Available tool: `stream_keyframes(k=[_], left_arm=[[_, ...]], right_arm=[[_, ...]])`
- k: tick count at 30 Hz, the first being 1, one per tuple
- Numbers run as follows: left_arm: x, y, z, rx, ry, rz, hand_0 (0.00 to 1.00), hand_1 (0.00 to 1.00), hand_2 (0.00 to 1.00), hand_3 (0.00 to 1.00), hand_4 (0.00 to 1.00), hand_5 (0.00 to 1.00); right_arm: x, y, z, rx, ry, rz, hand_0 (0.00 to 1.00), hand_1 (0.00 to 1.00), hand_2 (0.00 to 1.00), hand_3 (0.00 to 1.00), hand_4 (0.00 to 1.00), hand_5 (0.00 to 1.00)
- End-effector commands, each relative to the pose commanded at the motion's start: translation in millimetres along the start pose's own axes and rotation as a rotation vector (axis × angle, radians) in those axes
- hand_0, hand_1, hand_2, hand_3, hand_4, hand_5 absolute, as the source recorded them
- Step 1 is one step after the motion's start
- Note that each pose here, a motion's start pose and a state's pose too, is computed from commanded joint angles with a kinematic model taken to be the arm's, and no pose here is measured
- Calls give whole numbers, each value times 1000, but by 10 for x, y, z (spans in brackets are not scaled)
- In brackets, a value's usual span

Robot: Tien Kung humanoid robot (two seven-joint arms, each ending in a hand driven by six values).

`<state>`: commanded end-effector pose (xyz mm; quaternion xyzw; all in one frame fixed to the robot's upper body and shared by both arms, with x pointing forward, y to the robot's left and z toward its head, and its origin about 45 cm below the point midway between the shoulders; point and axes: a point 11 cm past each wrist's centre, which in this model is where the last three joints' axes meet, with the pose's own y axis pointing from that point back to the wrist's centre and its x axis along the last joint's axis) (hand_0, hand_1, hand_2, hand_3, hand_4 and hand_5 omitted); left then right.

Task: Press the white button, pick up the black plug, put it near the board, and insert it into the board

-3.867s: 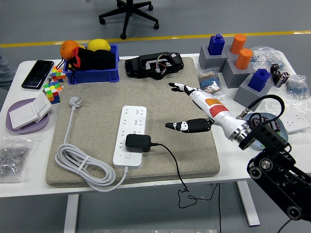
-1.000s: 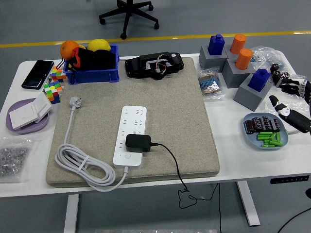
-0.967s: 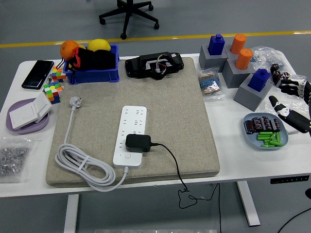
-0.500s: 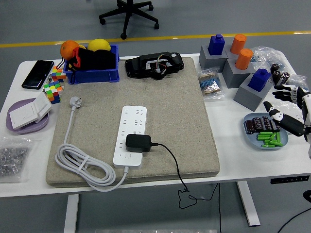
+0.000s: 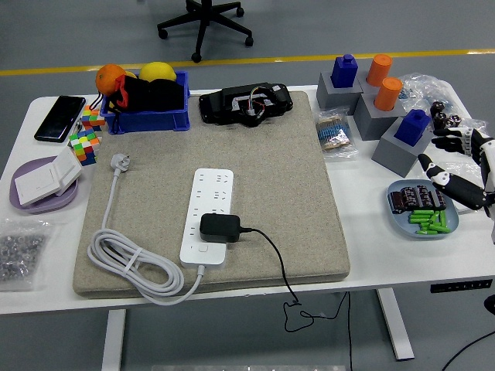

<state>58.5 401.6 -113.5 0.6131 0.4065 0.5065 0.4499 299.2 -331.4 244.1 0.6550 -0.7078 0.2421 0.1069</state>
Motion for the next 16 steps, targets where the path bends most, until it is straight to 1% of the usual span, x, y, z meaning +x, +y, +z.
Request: stream_keyframes(k=[4, 9, 13, 14, 16], left_arm=[[5, 16, 81, -11, 2, 4, 650, 640, 635, 678, 528, 96], [-4, 25, 131, -19, 7, 5, 652, 640, 635, 678, 528, 95], [-21, 33, 176, -27, 8, 2, 652, 640, 635, 678, 528, 95], [-23, 34, 179, -27, 8, 2, 652, 640, 635, 678, 529, 95], [-35, 32, 176, -28, 14, 0, 652, 640, 635, 678, 529, 95]], right_arm=[[50, -63, -170, 61, 4, 10, 662, 604, 566, 623, 812, 269], [75, -98, -303, 123, 0, 16, 662, 603, 567, 625, 812, 269], [80, -113, -370, 172, -13, 16, 662, 603, 567, 625, 812, 269], [74, -112, -383, 183, -15, 13, 672, 621, 573, 630, 818, 262], [60, -109, -413, 199, -18, 5, 672, 621, 573, 630, 818, 262]])
